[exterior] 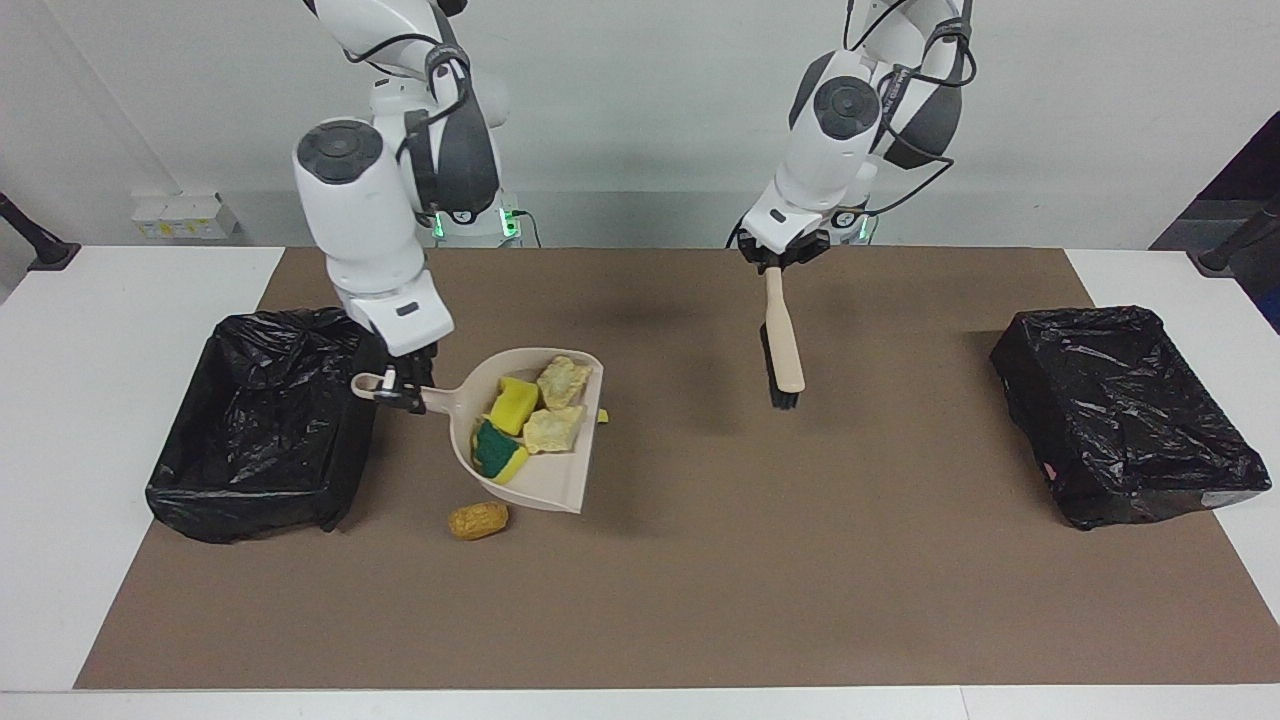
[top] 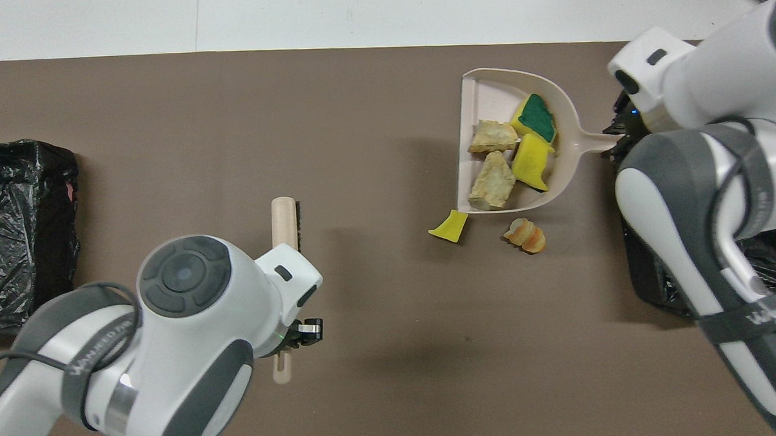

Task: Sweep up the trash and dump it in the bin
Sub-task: 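Carry the loaded dustpan to the nearer black bin with the right gripper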

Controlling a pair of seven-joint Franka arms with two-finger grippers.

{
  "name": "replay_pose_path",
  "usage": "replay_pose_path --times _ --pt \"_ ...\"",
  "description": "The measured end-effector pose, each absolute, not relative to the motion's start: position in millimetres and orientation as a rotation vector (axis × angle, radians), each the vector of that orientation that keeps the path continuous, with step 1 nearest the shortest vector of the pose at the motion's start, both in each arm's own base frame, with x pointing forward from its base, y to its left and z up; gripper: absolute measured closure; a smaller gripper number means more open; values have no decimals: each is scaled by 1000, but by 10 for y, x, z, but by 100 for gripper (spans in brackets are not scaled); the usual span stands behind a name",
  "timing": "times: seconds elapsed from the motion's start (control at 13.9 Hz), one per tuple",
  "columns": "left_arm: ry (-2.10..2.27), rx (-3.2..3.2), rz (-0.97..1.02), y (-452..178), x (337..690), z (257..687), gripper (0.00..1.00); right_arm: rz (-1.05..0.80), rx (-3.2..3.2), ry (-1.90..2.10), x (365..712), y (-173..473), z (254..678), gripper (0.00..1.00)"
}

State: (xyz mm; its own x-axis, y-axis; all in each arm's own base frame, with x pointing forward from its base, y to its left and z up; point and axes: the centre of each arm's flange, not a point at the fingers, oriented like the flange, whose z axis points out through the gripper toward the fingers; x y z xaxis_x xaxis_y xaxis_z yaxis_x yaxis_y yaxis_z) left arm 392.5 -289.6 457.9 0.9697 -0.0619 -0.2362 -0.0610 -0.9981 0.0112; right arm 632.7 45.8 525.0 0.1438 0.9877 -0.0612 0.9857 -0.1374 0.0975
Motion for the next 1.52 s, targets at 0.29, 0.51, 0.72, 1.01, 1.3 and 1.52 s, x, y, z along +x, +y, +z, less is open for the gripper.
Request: replay_pose_path --times 0.29,0.51,0.72,1.01,1.3,1.52 --pt "-93 3139 -336 -3174 3463 3853 74 5 2291 1979 6134 -715 5448 69" --pt "-131 3143 -329 -3236 3329 3719 74 -1 2279 2013 5897 -1724 5456 69" --pt "-149 3140 -300 -3335 3207 3644 74 -27 2274 2023 5515 -2529 5461 69" --pt "-148 3144 -298 -3392 3108 3590 74 -116 2213 1964 5026 -3029 5434 69" --pt "-142 3144 -318 -3392 3066 3513 74 -319 2009 1957 5279 -2589 5335 69" --pt "-124 3130 -324 -3404 3069 3480 74 -465 1985 1875 5280 -2530 5205 69"
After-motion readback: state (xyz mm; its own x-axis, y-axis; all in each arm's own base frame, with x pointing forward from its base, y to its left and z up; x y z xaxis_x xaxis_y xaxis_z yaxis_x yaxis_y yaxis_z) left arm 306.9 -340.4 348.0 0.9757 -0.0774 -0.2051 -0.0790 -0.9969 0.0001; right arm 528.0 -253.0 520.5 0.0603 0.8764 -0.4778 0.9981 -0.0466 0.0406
